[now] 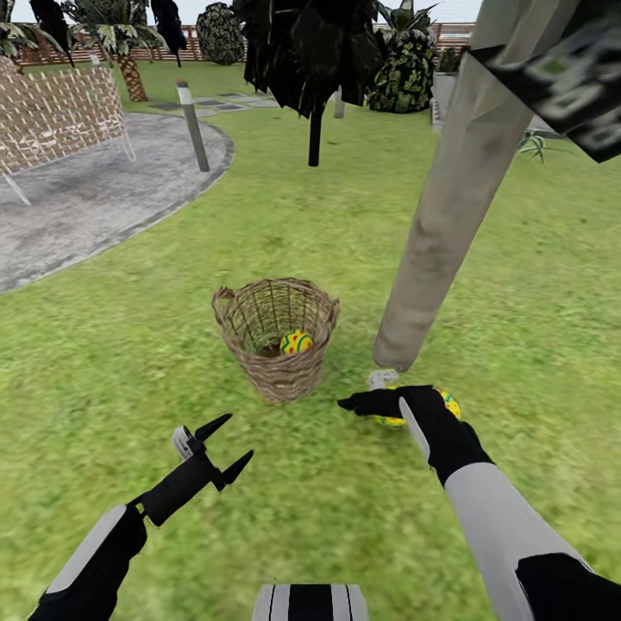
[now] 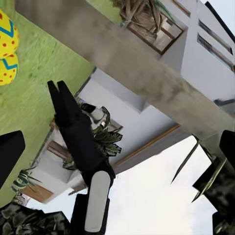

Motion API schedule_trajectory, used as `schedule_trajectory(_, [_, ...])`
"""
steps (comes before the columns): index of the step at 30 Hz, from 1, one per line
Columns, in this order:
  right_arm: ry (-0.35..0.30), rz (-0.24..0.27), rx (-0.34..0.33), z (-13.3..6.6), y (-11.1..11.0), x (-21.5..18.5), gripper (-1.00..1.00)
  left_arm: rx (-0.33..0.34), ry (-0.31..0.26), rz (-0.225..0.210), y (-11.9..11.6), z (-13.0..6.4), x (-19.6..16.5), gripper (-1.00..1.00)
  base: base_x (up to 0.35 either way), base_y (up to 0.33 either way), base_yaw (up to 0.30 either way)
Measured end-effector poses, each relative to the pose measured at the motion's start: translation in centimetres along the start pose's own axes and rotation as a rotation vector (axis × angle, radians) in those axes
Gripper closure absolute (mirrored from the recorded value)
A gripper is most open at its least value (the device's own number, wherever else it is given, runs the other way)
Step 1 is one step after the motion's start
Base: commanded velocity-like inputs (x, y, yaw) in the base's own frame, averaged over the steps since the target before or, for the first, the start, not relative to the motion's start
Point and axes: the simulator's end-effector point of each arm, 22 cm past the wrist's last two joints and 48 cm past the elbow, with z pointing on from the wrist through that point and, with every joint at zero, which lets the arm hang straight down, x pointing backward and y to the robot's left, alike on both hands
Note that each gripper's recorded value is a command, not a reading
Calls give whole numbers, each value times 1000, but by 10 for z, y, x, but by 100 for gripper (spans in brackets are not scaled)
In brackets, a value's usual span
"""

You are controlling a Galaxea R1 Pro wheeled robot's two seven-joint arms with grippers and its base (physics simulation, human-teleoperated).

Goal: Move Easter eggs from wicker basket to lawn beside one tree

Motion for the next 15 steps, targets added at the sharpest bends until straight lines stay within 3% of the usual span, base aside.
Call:
schedule_trajectory(6, [-65,85,-29,-39,-3,-45,-100,3,5,1,-1,1,2,-100,318,2,0])
schedule_trajectory(8, [-78,95,-97,-50,9,-54,-100,3,6,0,-1,2,2,-100,33,0,0])
schedule_trajectory(15, [-66,100,-87,-55,-2,-51,-100,6,8,-2,-1,2,3,-100,3,0,0])
